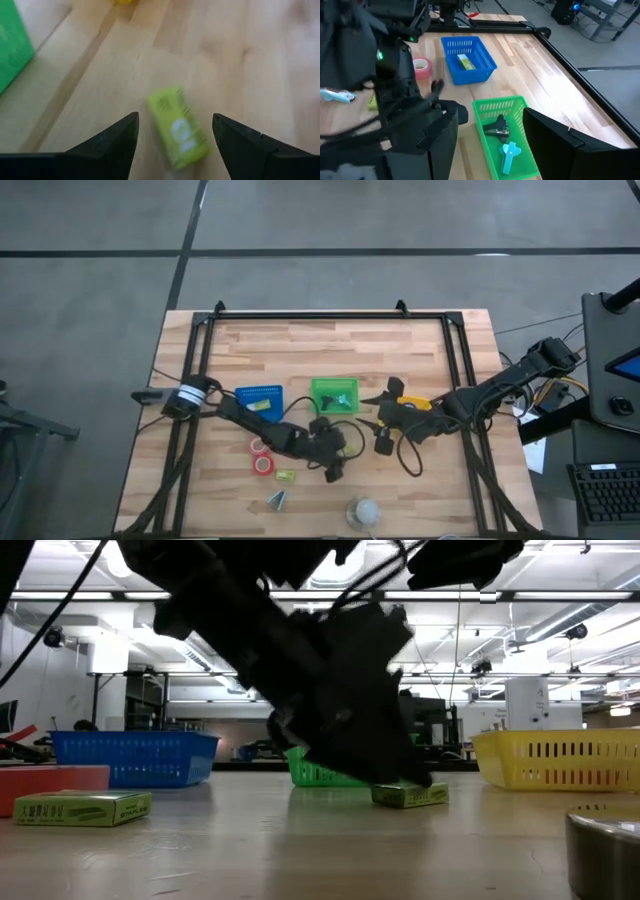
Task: Pick and place Stapler, Stapler remover, tape
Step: Put the top staple pin box into the blue bin
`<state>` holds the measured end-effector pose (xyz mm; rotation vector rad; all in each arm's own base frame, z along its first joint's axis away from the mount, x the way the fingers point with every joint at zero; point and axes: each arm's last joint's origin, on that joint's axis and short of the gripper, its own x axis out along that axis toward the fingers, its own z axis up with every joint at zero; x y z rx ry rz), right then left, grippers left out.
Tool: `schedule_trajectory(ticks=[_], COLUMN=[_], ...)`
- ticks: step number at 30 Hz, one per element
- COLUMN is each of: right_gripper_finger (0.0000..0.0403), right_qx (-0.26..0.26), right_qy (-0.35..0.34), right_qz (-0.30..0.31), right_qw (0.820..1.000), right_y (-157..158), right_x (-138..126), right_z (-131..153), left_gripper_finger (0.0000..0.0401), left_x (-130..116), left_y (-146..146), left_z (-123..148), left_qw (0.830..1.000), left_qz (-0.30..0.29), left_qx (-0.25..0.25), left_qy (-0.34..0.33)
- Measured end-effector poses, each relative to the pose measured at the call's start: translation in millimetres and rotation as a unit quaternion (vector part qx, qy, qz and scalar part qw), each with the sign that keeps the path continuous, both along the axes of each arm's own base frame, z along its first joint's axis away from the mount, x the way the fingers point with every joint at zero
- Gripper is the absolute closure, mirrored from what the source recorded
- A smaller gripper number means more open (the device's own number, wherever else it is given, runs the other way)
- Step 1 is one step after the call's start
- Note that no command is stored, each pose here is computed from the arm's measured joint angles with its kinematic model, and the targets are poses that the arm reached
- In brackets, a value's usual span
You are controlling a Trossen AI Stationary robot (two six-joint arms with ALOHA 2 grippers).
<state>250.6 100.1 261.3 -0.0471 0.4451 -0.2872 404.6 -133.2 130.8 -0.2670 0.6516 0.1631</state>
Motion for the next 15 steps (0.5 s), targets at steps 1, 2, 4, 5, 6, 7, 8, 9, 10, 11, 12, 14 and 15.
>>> schedule_trajectory(ticks=[1,2,4,5,6,7,8,9,10,11,12,14,15], right_gripper_finger=[0.0184,0.0184,0.0184,0.0184,0.0184,0.0184,0.0184,0.0184,0.0184,0.0184,0.0184,0.0184,0.0184], right_qx=[0.001,0.0,0.001,0.001,0.001,0.001,0.001,0.001,0.002,0.003,0.003,0.004,0.004], right_qy=[0.001,0.002,0.002,0.002,0.002,0.003,0.002,0.002,0.002,0.002,0.002,0.002,0.002], right_qz=[-0.001,-0.001,-0.001,-0.001,-0.001,-0.001,-0.002,-0.002,-0.002,-0.002,-0.003,-0.003,-0.003], right_qw=[1.0,1.0,1.0,1.0,1.0,1.0,1.0,1.0,1.0,1.0,1.0,1.0,1.0], right_y=[-0.1,-0.1,-0.2,-0.2,-0.2,-0.2,-0.3,-0.3,-0.3,-0.3,-0.3,-0.4,-0.4], right_x=[-0.1,-0.3,-0.3,-0.4,-0.4,-0.5,-0.4,-0.4,-0.4,-0.4,-0.5,-0.5,-0.6], right_z=[-0.2,-0.5,-0.8,-1.0,-1.1,-1.3,-1.2,-1.2,-1.2,-1.2,-1.4,-1.7,-1.8], left_gripper_finger=[0.0144,0.0144,0.0144,0.0144,0.0145,0.0145,0.0147,0.0149,0.0153,0.0158,0.0164,0.018,0.019], left_x=[-0.8,-1.0,-2.2,-2.3,-2.4,-2.4,-2.6,-2.6,-2.7,-2.7,-2.8,-3.0,-3.1], left_y=[0.4,0.7,1.0,1.0,1.0,0.9,0.3,0.3,0.4,0.4,0.6,1.3,1.5], left_z=[-4.0,-6.0,-8.7,-9.7,-9.8,-9.8,-9.9,-10.0,-10.0,-10.1,-10.2,-10.6,-10.7], left_qw=[1.0,1.0,1.0,0.999,0.999,0.999,0.999,0.999,0.999,0.999,0.999,0.999,0.999], left_qz=[0.0,0.0,-0.001,-0.002,-0.002,-0.003,-0.002,0.0,0.002,0.002,0.001,-0.004,-0.007], left_qx=[0.003,0.006,0.01,0.011,0.011,0.011,0.012,0.014,0.016,0.017,0.019,0.027,0.034], left_qy=[0.011,0.016,0.029,0.031,0.032,0.032,0.032,0.031,0.031,0.031,0.033,0.036,0.037])
